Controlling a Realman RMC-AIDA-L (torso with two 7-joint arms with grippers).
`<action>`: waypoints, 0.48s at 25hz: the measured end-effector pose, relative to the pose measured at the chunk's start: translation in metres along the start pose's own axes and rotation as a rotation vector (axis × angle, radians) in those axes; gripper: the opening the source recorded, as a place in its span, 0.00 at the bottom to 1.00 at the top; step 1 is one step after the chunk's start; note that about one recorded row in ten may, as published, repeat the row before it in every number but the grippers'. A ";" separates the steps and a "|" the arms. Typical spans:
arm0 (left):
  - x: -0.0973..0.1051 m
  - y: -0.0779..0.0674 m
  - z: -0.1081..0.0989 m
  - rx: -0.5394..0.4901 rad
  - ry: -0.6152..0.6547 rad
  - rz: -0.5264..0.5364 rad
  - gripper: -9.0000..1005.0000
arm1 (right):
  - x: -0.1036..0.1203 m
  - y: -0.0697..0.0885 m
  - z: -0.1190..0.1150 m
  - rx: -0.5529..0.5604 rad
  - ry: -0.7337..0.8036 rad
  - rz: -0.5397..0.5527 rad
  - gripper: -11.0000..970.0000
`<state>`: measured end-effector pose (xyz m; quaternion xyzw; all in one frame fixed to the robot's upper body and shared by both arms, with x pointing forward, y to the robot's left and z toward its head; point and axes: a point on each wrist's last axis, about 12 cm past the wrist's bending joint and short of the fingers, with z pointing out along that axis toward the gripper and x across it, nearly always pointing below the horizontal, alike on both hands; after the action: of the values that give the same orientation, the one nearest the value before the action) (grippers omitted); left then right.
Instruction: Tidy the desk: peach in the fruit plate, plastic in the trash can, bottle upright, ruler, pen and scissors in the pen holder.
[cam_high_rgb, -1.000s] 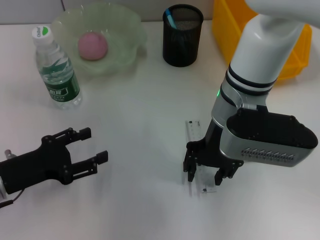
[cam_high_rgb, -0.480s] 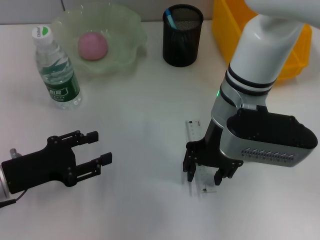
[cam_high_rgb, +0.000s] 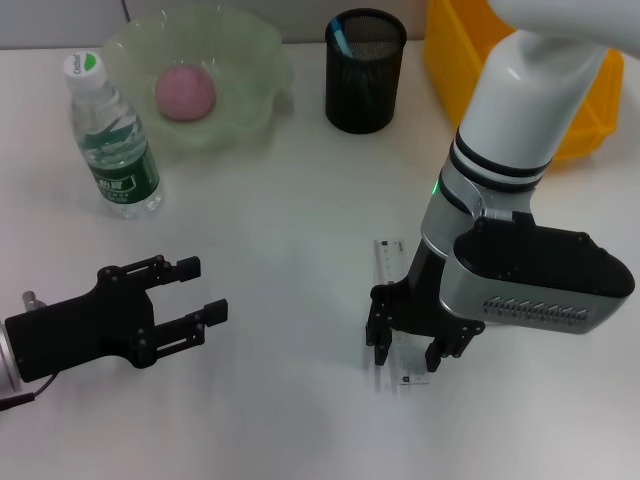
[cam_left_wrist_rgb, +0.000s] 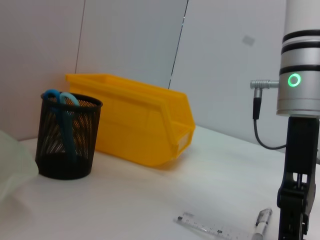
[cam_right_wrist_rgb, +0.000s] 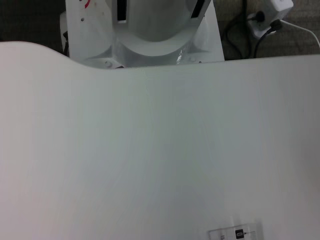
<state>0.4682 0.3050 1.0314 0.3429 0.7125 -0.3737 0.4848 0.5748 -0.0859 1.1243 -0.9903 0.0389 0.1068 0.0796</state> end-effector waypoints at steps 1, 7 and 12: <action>-0.001 0.000 0.000 0.002 -0.003 0.002 0.67 | 0.000 0.000 0.000 -0.001 0.000 0.001 0.55; -0.003 0.000 -0.002 0.011 -0.014 0.003 0.67 | 0.000 0.000 0.000 -0.003 -0.001 0.002 0.47; -0.003 0.000 -0.003 0.010 -0.015 -0.001 0.67 | 0.000 -0.001 -0.001 0.001 0.001 -0.002 0.44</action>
<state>0.4683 0.3071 1.0353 0.3422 0.7071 -0.3802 0.4882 0.5749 -0.0852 1.1250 -0.9904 0.0381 0.1060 0.0802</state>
